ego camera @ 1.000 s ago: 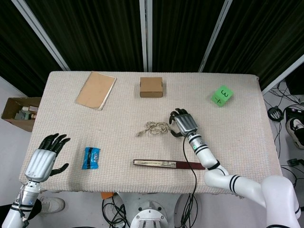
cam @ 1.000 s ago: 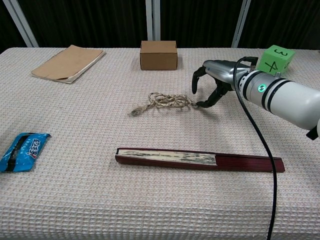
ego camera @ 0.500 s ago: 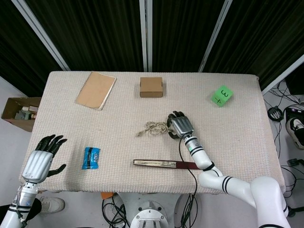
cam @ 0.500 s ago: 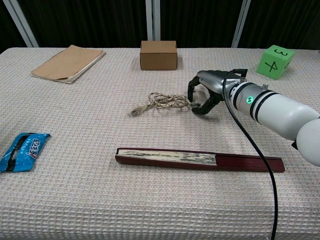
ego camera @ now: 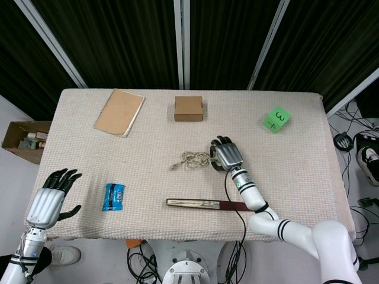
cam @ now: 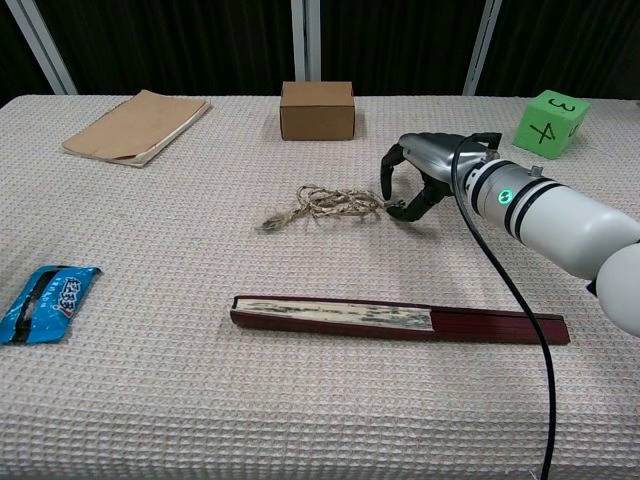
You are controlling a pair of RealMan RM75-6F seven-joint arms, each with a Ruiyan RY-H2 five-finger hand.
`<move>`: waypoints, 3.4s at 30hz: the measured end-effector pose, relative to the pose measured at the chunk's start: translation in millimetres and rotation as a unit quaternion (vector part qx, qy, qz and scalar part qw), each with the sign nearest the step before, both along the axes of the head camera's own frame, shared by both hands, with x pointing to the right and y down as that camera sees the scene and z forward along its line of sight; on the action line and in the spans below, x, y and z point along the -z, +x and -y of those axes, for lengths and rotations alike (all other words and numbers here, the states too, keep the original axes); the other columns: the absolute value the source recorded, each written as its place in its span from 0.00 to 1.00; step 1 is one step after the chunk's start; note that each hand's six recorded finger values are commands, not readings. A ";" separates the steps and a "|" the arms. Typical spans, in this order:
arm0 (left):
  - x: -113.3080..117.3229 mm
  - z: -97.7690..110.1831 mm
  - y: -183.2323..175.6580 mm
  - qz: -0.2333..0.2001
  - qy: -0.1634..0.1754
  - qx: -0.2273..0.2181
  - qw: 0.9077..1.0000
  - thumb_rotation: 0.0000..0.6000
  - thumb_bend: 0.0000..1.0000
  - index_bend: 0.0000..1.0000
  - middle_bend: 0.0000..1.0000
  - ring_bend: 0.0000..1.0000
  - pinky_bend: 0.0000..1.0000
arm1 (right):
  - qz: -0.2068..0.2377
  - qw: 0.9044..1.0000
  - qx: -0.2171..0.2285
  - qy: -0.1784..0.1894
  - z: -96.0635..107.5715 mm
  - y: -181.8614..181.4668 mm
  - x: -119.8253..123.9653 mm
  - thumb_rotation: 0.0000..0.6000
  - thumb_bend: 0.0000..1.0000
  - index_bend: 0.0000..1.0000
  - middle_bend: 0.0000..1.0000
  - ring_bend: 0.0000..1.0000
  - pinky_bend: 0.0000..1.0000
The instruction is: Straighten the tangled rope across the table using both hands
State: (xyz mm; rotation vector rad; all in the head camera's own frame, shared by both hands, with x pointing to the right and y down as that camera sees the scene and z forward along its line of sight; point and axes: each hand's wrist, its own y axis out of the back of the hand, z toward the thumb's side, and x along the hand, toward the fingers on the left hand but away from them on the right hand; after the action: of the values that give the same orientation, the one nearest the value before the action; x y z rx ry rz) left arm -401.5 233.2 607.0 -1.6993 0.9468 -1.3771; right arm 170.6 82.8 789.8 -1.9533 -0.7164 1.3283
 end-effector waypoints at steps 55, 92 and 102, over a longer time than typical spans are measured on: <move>-76.9 128.2 179.9 -0.141 -0.065 -0.104 0.982 1.00 0.23 0.37 0.17 0.11 0.14 | -0.119 0.985 -0.063 0.111 43.8 164.8 102.2 1.00 0.62 0.71 0.31 0.12 0.17; -176.7 139.0 294.8 -0.064 -0.120 -0.079 0.988 1.00 0.37 0.48 0.18 0.11 0.14 | -0.118 0.986 -0.070 0.097 43.0 165.9 91.1 1.00 0.64 0.70 0.31 0.12 0.15; -181.1 138.7 294.7 -0.057 -0.122 -0.078 0.988 1.00 0.41 0.50 0.18 0.11 0.14 | -0.119 0.986 -0.072 0.096 43.3 167.0 91.2 1.00 0.64 0.70 0.31 0.12 0.15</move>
State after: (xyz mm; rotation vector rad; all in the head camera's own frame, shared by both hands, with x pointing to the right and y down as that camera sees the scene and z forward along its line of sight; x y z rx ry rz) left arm -106.8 94.5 788.1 -2.0086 0.7105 -1.3462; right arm 337.7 39.5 698.6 -1.5834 -0.8464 1.4895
